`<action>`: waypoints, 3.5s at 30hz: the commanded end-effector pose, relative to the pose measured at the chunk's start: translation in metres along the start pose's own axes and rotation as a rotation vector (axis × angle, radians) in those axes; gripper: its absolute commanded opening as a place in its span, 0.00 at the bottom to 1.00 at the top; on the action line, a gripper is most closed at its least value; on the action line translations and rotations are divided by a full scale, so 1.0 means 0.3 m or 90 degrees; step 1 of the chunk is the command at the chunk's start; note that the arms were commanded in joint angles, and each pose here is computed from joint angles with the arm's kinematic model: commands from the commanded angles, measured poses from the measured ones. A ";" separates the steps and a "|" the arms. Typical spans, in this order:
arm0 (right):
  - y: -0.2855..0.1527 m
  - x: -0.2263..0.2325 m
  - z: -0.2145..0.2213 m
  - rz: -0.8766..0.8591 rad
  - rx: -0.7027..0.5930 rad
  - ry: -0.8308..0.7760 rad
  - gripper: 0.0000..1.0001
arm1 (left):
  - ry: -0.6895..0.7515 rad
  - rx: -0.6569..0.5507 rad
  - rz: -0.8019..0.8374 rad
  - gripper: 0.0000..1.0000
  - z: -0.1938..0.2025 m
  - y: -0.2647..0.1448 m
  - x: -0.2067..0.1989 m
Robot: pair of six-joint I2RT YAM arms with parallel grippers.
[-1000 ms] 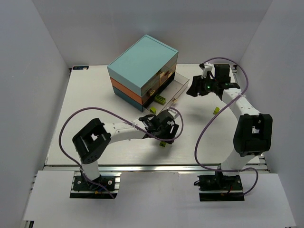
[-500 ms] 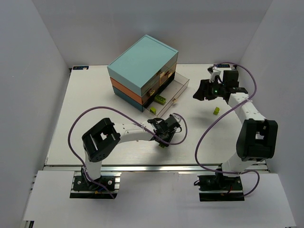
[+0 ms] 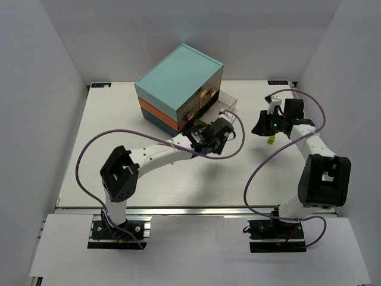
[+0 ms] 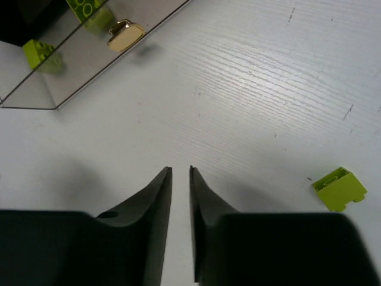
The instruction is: Sort the legos into containers by color
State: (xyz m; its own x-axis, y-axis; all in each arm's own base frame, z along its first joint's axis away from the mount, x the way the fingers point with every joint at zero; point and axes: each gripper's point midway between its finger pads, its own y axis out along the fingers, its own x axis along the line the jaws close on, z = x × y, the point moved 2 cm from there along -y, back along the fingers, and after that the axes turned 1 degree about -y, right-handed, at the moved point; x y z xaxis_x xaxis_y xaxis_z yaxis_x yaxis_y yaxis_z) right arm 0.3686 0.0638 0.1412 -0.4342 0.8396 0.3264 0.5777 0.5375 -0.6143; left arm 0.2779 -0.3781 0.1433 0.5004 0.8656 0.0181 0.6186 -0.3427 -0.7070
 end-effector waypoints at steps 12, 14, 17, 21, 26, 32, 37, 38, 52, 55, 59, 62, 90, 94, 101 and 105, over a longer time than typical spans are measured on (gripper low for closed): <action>-0.054 -0.042 0.024 0.058 -0.007 -0.034 0.56 | 0.000 -0.074 -0.218 0.18 -0.314 0.150 0.383; -0.051 -0.051 0.027 0.065 -0.004 -0.037 0.62 | -0.002 -0.070 -0.218 0.33 -0.317 0.179 0.390; -0.053 -0.080 0.035 0.092 0.006 -0.028 0.68 | -0.009 -0.056 -0.229 0.66 -0.311 0.206 0.404; -0.052 -0.131 0.040 0.146 0.012 -0.018 0.70 | -0.021 -0.070 -0.221 0.78 -0.359 0.193 0.410; -0.043 -0.238 0.064 0.251 0.053 0.003 0.70 | -0.057 -0.112 -0.152 0.78 -0.451 0.082 0.368; -0.020 -0.344 0.090 0.341 0.098 0.021 0.66 | -0.107 -0.149 0.010 0.39 -0.412 -0.075 0.266; -0.007 -0.388 0.100 0.379 0.112 0.026 0.64 | -0.180 -0.149 0.049 0.40 -0.229 -0.210 0.276; -0.005 -0.396 0.100 0.384 0.110 0.027 0.63 | -0.196 -0.149 0.054 0.42 -0.201 -0.226 0.279; 0.102 -0.358 0.026 0.259 0.084 -0.018 0.00 | -0.395 -0.138 0.037 0.53 0.202 -0.388 0.382; 0.109 -0.194 -0.089 0.085 0.020 -0.102 0.00 | -0.424 -0.134 0.035 0.54 0.266 -0.393 0.393; 0.110 0.050 -0.230 -0.127 -0.076 -0.211 0.00 | -0.455 -0.119 0.030 0.57 0.344 -0.384 0.402; 0.170 0.190 -0.296 -0.179 -0.100 -0.252 0.00 | -0.461 -0.105 0.027 0.61 0.381 -0.377 0.402; 0.275 0.111 -0.256 0.062 -0.053 -0.224 0.00 | -0.484 -0.102 0.019 0.37 0.415 -0.373 0.415; 0.355 0.017 -0.096 0.122 0.075 -0.152 0.00 | -0.478 -0.103 0.019 0.19 0.418 -0.371 0.416; 0.514 0.046 -0.148 0.073 0.071 -0.076 0.00 | -0.477 -0.101 0.007 0.35 0.400 -0.389 0.425; 0.594 0.111 -0.205 -0.024 0.025 -0.070 0.00 | -0.490 -0.102 -0.001 0.45 0.401 -0.404 0.433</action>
State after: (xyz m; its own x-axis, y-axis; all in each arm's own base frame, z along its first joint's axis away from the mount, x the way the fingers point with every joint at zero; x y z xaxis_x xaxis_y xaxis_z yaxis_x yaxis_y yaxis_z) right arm 0.4747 0.1625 0.0433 -0.4637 0.8625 0.2026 0.4800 0.4367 -0.7608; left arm 0.1909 -0.1828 0.1292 -0.0128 0.8665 -0.4989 0.6984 -0.3494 -0.6247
